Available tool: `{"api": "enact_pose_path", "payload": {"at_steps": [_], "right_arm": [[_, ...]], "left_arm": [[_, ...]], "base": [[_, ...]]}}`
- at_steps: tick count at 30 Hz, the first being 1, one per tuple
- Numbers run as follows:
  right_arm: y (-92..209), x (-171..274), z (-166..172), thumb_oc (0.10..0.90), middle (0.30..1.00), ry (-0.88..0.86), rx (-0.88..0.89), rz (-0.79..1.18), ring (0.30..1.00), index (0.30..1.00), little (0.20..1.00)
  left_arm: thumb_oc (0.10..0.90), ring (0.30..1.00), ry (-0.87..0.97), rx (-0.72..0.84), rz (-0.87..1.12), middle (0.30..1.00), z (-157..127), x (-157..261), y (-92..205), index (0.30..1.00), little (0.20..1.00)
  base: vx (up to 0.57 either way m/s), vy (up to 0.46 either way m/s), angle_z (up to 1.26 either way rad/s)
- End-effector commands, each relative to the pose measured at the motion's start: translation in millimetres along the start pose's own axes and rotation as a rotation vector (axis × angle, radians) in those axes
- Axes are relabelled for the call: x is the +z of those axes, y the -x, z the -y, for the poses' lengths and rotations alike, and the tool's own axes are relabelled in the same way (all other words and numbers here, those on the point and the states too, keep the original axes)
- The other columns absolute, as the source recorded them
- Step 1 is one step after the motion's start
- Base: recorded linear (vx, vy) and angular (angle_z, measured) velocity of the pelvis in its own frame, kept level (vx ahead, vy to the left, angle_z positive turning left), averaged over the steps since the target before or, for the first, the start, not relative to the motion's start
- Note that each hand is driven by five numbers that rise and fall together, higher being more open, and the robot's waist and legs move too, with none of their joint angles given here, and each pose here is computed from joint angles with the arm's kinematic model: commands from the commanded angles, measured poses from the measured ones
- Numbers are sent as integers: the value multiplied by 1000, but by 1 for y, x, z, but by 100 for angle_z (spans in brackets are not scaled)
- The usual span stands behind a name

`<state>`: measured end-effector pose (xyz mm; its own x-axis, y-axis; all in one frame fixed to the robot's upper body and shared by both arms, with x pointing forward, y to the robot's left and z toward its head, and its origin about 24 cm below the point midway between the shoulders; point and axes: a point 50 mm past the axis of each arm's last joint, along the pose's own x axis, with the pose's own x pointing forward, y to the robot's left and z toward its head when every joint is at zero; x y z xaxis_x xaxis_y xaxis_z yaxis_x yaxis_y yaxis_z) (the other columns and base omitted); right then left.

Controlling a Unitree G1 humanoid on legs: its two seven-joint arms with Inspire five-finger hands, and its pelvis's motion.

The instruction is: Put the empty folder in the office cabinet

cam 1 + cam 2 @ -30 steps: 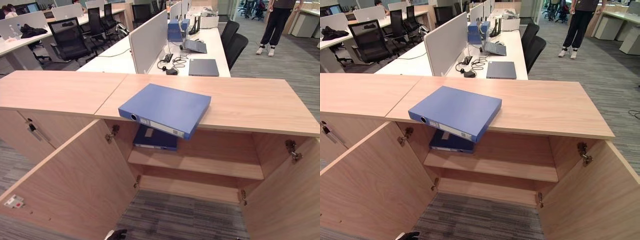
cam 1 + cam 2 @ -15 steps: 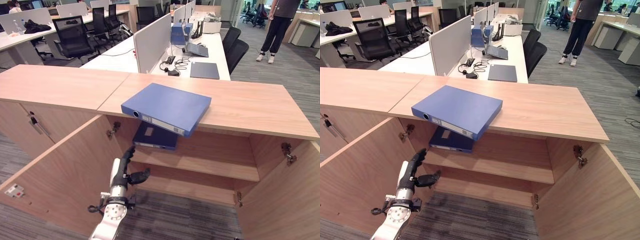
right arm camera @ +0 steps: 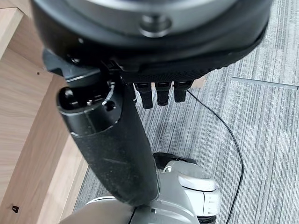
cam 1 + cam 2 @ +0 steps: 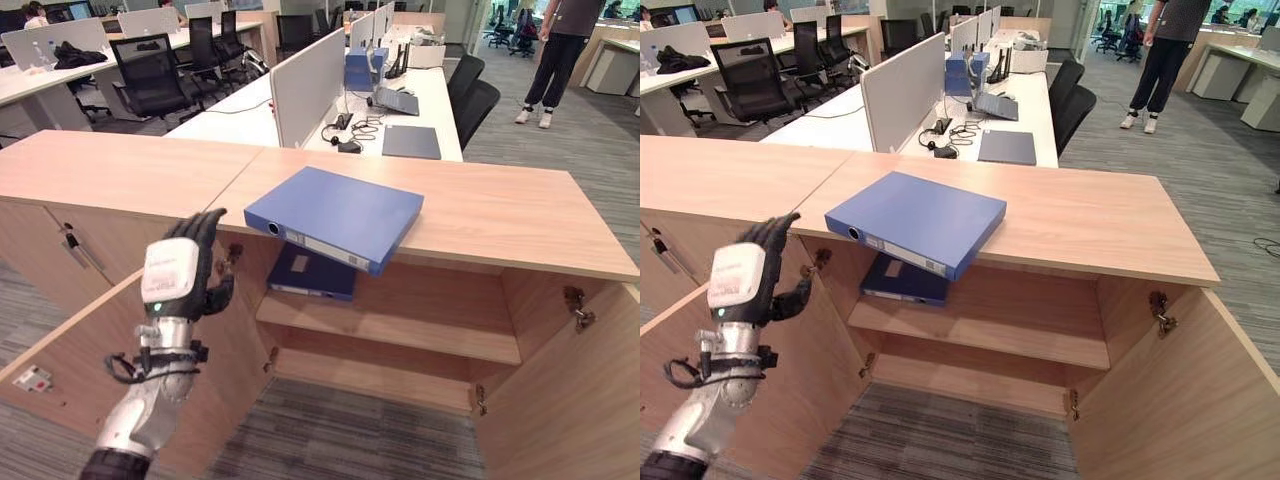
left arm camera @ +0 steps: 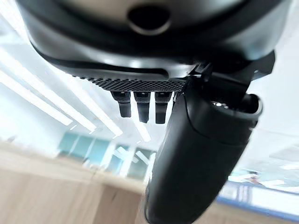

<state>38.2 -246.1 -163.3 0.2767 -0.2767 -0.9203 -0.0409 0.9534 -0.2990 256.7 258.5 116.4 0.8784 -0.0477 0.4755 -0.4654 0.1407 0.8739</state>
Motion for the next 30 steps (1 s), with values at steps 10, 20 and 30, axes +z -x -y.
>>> {"api": "enact_pose_path", "payload": {"at_steps": [10, 20, 30], "right_arm": [[-5, 30, 13, 800, 900, 85, -10, 96, 900, 900, 900], [-5, 27, 17, 800, 900, 81, -28, 79, 900, 900, 900], [-5, 21, 18, 800, 900, 89, -34, 55, 900, 900, 900]], "left_arm": [[800, 900, -297, 208, 363, 900, -64, 27, -83, 900, 900], [800, 900, -197, 91, 348, 900, -34, 39, -90, 900, 900], [800, 900, -174, 9, 328, 900, -11, 46, -95, 900, 900]], "base": [[5, 0, -6], [5, 2, -3], [0, 4, -3]]}}
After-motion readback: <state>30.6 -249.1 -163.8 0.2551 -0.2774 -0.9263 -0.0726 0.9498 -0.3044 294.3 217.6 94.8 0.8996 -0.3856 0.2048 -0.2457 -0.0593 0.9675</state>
